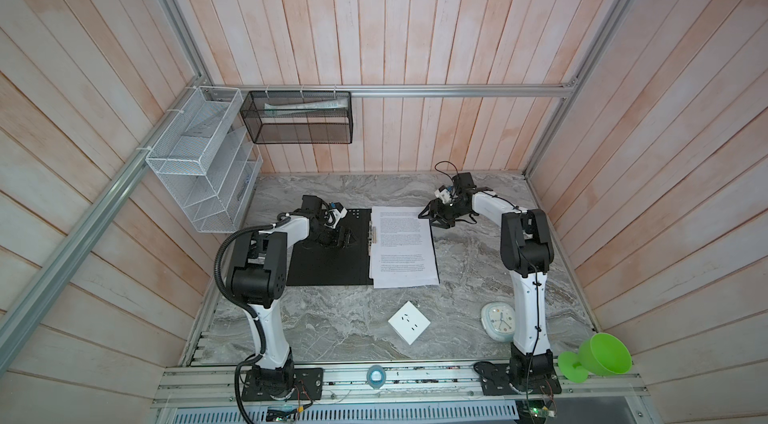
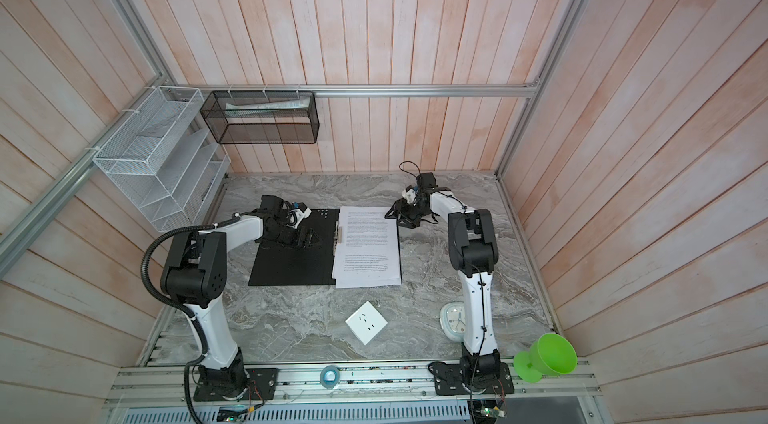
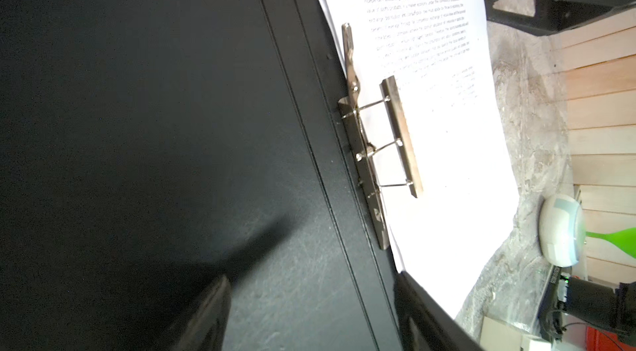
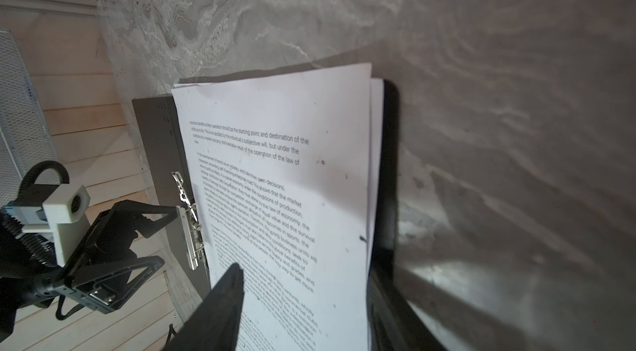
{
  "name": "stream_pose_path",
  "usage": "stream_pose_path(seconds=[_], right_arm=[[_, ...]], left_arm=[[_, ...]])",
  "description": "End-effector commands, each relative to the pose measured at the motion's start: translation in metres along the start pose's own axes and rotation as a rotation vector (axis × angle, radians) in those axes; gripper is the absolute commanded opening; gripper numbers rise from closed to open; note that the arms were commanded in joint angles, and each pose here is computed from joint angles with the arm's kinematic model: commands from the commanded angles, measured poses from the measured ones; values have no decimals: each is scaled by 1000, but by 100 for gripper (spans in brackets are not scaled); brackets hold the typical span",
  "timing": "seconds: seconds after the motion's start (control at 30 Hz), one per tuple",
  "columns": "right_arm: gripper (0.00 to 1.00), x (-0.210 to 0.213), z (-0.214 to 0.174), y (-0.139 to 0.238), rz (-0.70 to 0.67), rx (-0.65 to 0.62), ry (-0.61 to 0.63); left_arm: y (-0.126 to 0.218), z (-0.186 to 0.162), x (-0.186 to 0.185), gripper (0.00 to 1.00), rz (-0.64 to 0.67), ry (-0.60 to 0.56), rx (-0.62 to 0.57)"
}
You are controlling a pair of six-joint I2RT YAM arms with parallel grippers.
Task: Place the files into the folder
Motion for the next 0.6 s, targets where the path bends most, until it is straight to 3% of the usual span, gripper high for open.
stream_pose_path(seconds=[0.0, 0.2, 0.37, 0.57], right_arm=[[59, -5, 5, 8, -86, -42, -1], [59, -2, -8, 50, -145, -127, -10], [59, -10, -65, 70, -129, -100, -42], [59, -10, -149, 69, -72, 7, -51]], left_arm=[[1, -1, -1, 78, -12, 4, 17], [21, -2, -15, 78, 2, -6, 20], [31, -11, -29, 78, -26, -21, 26], [33, -12, -36, 78, -41, -26, 31]])
Point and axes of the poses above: each gripper's point midway between its finger pads, its own y axis back along the fingers, its own x axis along the line the jaws close on, z = x × y, the point moved 3 cm from there along y, back along the fingers, and after that the axes turned 7 degrees about -y, right-handed, at the moved point
